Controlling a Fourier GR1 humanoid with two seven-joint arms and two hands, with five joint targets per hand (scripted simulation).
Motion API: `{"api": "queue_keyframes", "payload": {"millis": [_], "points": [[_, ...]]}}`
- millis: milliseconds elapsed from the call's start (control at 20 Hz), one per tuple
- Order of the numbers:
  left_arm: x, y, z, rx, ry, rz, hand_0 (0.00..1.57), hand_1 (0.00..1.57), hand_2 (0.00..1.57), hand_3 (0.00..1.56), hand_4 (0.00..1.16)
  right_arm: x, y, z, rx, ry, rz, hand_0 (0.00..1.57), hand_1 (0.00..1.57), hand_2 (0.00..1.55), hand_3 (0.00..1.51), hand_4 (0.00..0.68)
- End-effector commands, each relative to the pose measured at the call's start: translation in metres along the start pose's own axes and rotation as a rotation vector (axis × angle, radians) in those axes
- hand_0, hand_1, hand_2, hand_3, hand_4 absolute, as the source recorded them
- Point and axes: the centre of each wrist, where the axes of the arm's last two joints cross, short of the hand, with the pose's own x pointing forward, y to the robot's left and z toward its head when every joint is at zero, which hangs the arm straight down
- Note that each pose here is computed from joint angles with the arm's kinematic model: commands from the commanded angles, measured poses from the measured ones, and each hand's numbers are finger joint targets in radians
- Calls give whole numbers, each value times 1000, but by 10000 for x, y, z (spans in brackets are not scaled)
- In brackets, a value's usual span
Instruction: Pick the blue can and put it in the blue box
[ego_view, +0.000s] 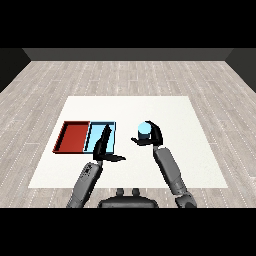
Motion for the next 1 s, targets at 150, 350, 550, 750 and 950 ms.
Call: {"api": "queue_keyframes", "payload": {"millis": [150,350,550,750,950], "points": [[-136,-99,-31,-50,-2,-14,0,0,0,0,0,187,283,-35,33,-28,-45,1441,1441,1467,1386,561],[-253,-240,-86,-55,52,-4,0,0,0,0,0,134,417,136,48,-23,-60,1450,1450,1464,1374,550],[-224,-299,-114,-44,37,-11,0,0,0,0,0,166,403,26,59,-24,-53,1437,1437,1459,1360,553],[-344,-506,-126,-52,88,-1,0,0,0,0,0,267,404,-95,93,-21,-82,1423,1423,1460,1374,560],[-332,-493,-235,-59,89,19,0,0,0,0,0,347,527,10,98,-27,-95,1447,1447,1467,1371,553]]}}
